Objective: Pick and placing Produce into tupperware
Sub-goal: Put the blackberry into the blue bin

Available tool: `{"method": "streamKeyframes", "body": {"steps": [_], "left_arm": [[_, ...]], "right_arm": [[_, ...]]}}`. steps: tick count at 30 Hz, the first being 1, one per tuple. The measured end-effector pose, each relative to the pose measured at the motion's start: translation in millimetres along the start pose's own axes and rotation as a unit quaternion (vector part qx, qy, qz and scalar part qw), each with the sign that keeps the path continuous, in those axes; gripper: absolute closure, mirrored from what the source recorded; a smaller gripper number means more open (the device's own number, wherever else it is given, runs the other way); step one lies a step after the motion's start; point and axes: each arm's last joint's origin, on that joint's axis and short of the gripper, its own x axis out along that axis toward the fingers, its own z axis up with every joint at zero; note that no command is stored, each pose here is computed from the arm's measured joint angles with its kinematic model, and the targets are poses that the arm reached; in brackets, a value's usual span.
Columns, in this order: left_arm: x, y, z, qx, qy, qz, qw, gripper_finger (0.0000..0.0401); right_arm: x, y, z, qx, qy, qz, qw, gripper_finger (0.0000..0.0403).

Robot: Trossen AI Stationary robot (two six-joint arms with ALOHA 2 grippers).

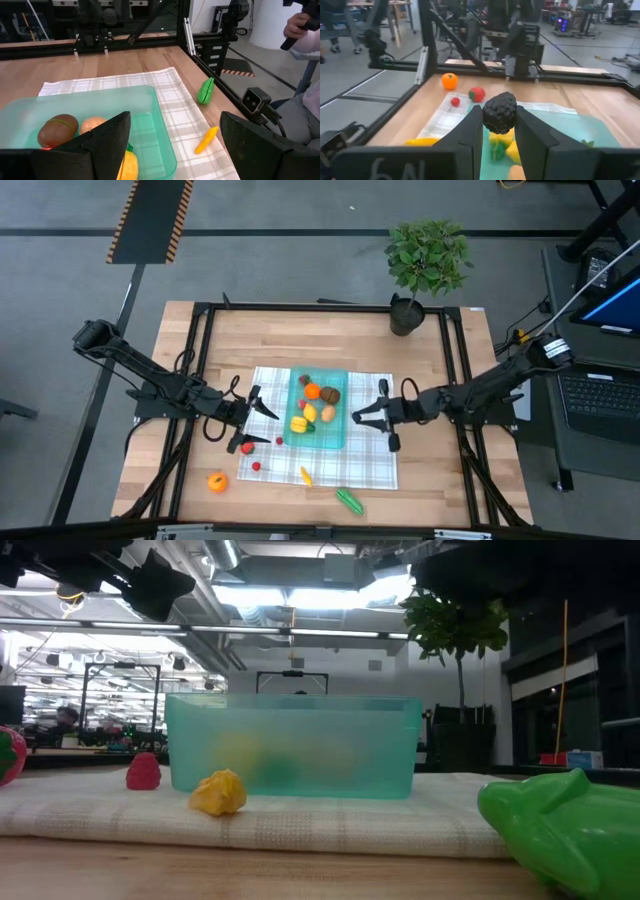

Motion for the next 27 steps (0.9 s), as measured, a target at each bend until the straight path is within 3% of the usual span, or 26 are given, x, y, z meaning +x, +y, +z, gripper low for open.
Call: {"method": "streamKeyframes", "body": {"steps": [20,27], "left_arm": [[0,0,0,-0.001,0.000,0.000,1.000,0.0103],[0,0,0,-0.001,0.000,0.000,1.000,0.0103]], "right_arm": [[85,-15,11,-0.026,0.024,0.041,0.999,0.0310],[96,-14,13,-0.028,0.121,0.049,0.991,0.0310]]}}
